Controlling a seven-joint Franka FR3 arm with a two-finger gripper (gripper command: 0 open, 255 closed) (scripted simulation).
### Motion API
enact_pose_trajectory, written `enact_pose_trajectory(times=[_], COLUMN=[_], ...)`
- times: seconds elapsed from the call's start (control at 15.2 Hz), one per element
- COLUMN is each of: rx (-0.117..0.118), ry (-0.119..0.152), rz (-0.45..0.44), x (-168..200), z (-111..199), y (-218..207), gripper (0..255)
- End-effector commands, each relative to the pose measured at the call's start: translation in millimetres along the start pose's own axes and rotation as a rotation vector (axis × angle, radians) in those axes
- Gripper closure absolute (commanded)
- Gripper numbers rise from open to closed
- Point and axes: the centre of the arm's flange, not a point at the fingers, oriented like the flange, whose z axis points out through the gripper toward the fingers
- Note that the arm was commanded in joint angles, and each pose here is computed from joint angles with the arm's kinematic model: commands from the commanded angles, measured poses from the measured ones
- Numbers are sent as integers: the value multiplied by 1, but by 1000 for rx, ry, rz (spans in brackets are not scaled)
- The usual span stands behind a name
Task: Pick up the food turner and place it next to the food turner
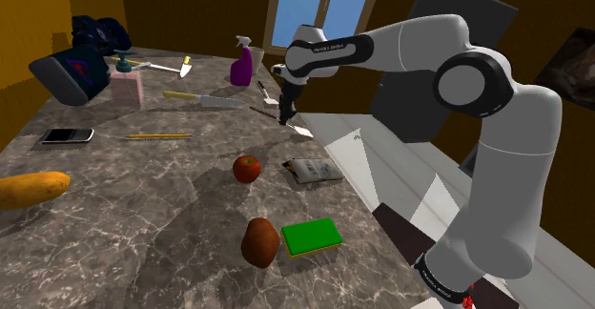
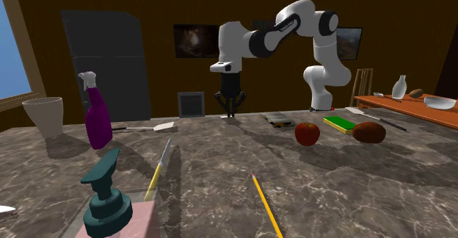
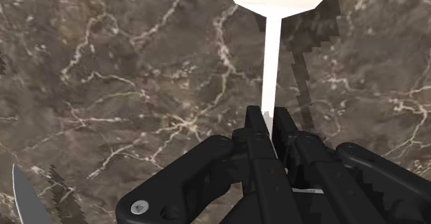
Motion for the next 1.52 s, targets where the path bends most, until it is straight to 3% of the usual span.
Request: enact_pose_trajectory(times=[0.0, 0.33, 1.45], rx=[0, 0, 0], ry=[0, 0, 0], rz=[0, 0, 0], x=[1, 3, 82], z=[-11, -36, -32], y=[-2, -2, -212], gripper=[255, 255, 255])
